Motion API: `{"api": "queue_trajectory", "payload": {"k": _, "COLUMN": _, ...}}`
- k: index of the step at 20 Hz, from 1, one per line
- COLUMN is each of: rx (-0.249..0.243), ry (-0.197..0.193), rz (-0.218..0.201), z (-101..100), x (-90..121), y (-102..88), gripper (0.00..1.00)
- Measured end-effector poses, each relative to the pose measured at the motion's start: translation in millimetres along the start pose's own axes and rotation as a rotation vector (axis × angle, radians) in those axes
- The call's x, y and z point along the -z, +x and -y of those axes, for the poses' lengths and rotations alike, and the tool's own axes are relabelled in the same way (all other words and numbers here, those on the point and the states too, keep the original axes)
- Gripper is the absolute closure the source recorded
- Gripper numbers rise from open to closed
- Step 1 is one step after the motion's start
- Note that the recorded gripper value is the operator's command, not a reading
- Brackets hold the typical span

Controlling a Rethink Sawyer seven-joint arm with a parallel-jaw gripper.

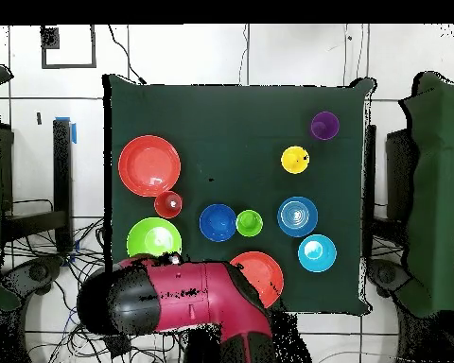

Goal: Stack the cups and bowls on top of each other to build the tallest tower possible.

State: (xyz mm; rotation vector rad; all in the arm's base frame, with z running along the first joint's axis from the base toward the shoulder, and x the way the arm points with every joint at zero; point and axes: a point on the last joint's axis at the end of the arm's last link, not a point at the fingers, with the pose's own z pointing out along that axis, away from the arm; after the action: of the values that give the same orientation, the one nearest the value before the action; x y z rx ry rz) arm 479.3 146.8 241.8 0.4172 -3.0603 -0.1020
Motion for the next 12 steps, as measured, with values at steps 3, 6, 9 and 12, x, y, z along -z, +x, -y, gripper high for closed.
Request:
{"api": "queue_trajectory", "payload": {"k": 3, "rx": 0.024, "ry": 0.003, "rz": -0.014, "z": 1.8, "x": -7.3, "y": 1.3, "gripper": 0.0}}
{"api": "queue_trajectory", "payload": {"k": 6, "rx": 0.052, "ry": 0.003, "rz": -0.041, "z": 6.6, "x": -20.2, "y": 4.8, "gripper": 0.0}}
{"api": "queue_trajectory", "payload": {"k": 9, "rx": 0.078, "ry": 0.003, "rz": -0.062, "z": 8.5, "x": -30.9, "y": 8.3, "gripper": 0.0}}
{"api": "queue_trajectory", "payload": {"k": 12, "rx": 0.109, "ry": 0.003, "rz": -0.085, "z": 8.6, "x": -42.6, "y": 12.7, "gripper": 0.0}}
